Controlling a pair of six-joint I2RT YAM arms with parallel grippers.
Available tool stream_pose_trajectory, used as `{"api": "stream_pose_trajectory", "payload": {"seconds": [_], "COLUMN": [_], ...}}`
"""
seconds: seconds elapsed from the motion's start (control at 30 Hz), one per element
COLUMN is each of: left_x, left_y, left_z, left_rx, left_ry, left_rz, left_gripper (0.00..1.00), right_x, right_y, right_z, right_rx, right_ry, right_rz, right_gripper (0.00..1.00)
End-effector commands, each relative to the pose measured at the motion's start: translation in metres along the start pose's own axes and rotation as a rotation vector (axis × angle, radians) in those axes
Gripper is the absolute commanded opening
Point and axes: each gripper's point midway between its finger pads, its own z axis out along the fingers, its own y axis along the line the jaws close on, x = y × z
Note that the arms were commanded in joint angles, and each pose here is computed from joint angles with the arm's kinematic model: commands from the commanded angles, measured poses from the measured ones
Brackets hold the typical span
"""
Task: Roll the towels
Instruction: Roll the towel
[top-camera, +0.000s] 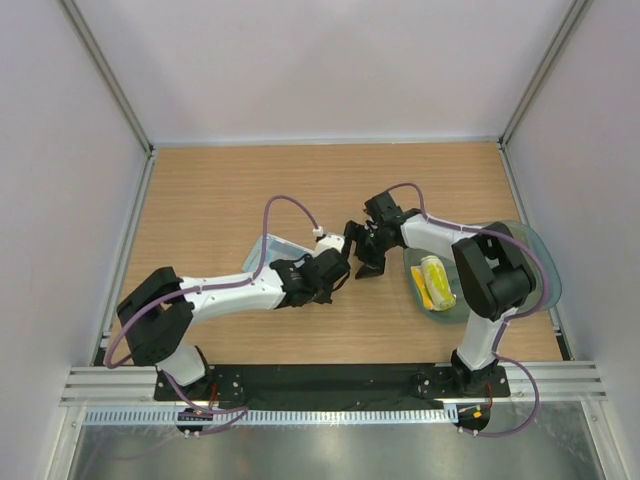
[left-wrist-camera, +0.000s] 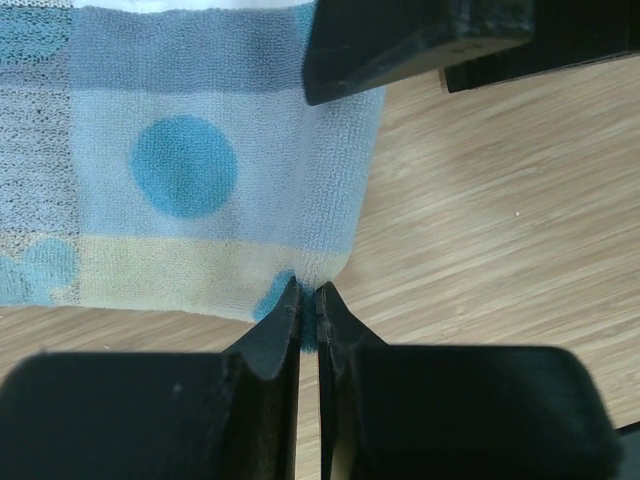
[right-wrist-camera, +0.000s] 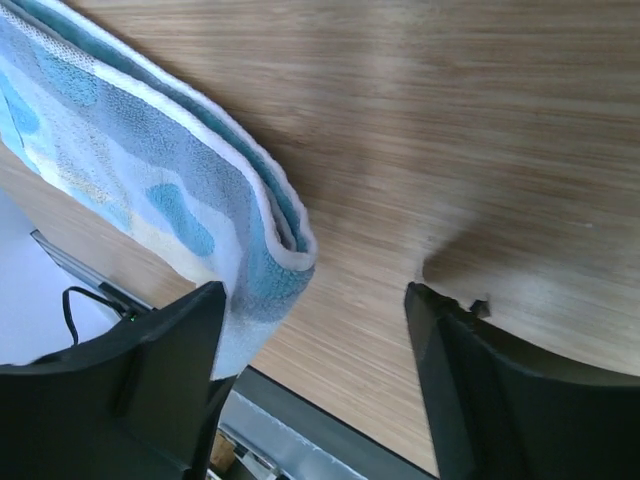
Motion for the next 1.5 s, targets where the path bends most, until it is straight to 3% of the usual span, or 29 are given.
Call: {"api": "stream_pose_trajectory", "payload": {"seconds": [0.0,0.07,0.23,0.5,0.6,0.7,0.73,0.83,1.03,1.17,1.47], "left_x": [-0.019,-0.020,-0.016,-0.013,-0.006,0.001,0.003,0.007,-0.002,-0.006,-0.004], "left_y": [-0.006,-0.006,-0.004,-0.004,-0.004,-0.007,-0.008,-0.012,-0.030,-0.034,-0.018], "left_z": [-0.009,-0.010,-0.010,-0.015,-0.015,-0.014,-0.014,-0.013,-0.015,-0.018,-0.024], "left_rx": [0.040,0.042,0.043,0.063,0.078,0.097,0.105,0.126,0.198,0.217,0.244], "left_ry": [-0.060,-0.060,-0.054,-0.050,-0.033,-0.014,-0.012,0.003,-0.001,-0.009,0.059], "left_rz": [-0.059,-0.063,-0.065,-0.075,-0.085,-0.107,-0.112,-0.135,-0.174,-0.215,-0.473], "left_gripper": [0.05,0.05,0.05,0.04,0.03,0.03,0.03,0.02,0.02,0.01,0.01], "right_x": [-0.013,-0.015,-0.022,-0.033,-0.038,-0.048,-0.054,-0.064,-0.085,-0.086,-0.065], "right_y": [0.022,0.020,0.020,0.017,0.015,0.008,0.010,0.005,-0.009,-0.008,0.035], "right_z": [-0.001,0.005,0.011,0.008,0.001,-0.009,-0.017,-0.036,-0.080,-0.100,-0.110], "right_rx": [-0.062,-0.058,-0.048,0.015,0.055,0.133,0.146,0.213,0.320,0.313,0.062], "right_ry": [-0.029,-0.022,-0.029,-0.051,-0.075,-0.117,-0.147,-0.212,-0.369,-0.409,-0.375], "right_rz": [-0.022,-0.016,-0.017,-0.038,-0.060,-0.078,-0.098,-0.114,-0.122,-0.133,-0.264], "right_gripper": [0.75,0.60,0.35,0.01,0.01,0.25,0.48,0.62,0.62,0.62,0.59]}}
